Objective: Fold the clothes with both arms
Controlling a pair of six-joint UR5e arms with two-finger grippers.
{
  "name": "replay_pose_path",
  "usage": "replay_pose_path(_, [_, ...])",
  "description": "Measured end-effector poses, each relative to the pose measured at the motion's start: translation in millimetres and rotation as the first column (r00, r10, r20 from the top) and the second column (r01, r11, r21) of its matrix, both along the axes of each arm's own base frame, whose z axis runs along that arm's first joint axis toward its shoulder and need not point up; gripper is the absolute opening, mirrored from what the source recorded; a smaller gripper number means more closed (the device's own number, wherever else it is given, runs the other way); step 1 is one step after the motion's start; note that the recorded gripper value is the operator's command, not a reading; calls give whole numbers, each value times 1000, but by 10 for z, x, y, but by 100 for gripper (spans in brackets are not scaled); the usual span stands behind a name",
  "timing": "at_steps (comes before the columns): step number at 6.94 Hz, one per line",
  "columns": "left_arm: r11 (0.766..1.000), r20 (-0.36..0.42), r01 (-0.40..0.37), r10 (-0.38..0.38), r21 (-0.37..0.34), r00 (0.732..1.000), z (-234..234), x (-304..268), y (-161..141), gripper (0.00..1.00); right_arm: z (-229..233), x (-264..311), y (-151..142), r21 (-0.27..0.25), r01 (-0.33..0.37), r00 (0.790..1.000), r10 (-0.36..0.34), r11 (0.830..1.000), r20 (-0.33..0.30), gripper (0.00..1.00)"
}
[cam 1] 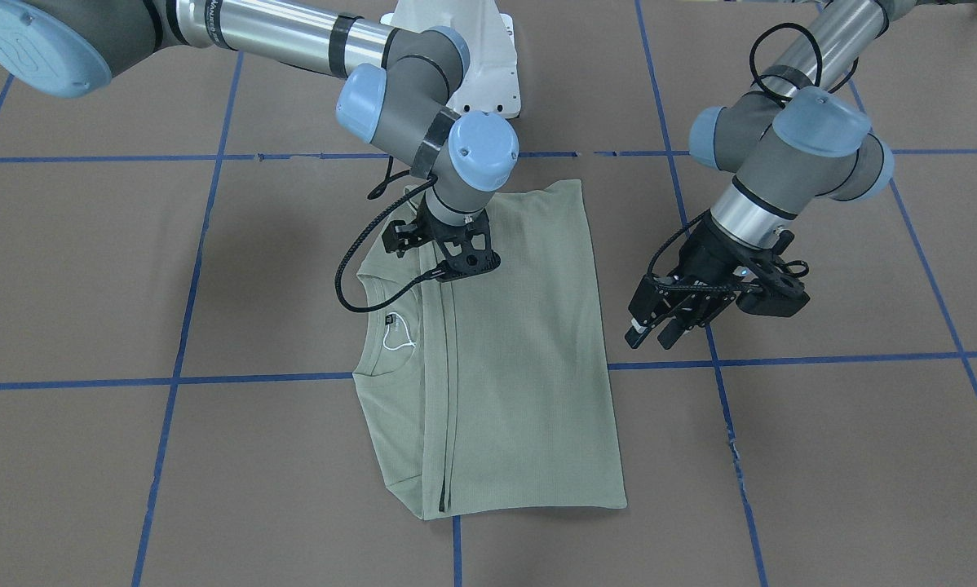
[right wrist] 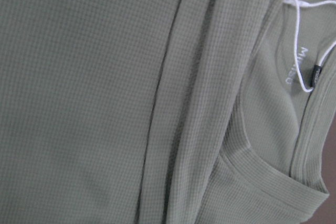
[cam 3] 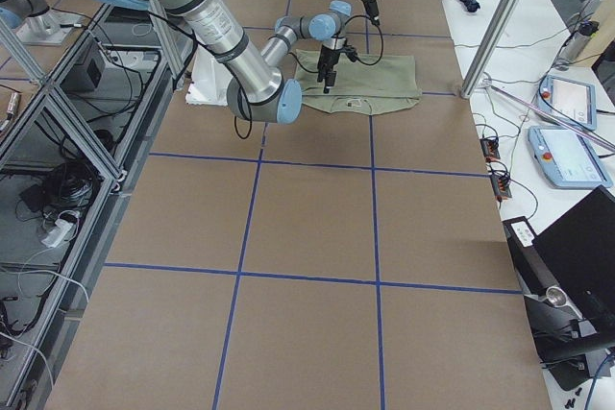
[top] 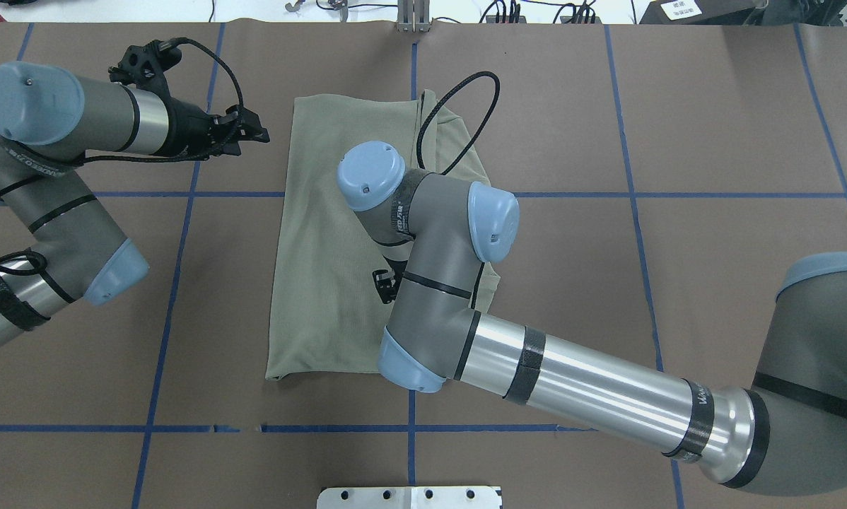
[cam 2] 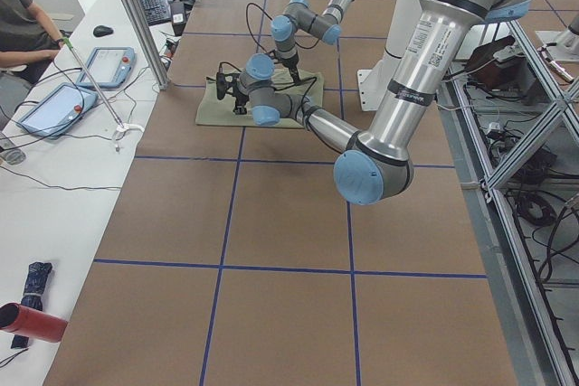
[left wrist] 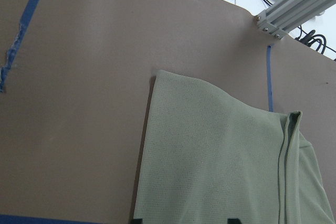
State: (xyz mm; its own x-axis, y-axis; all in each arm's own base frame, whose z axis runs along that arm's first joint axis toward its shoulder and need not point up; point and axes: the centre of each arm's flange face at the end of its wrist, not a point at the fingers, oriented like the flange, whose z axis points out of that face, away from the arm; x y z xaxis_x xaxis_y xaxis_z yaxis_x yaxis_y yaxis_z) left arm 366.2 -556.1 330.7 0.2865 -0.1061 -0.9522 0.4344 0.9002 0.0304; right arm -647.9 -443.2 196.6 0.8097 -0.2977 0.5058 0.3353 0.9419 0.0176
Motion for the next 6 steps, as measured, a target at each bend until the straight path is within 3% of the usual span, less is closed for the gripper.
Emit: replay_pose_path(6, [1000,1,0,0,-1,1000,5,1,-2,64,268,21,21,-30,1,999,-3,1000,-42,100])
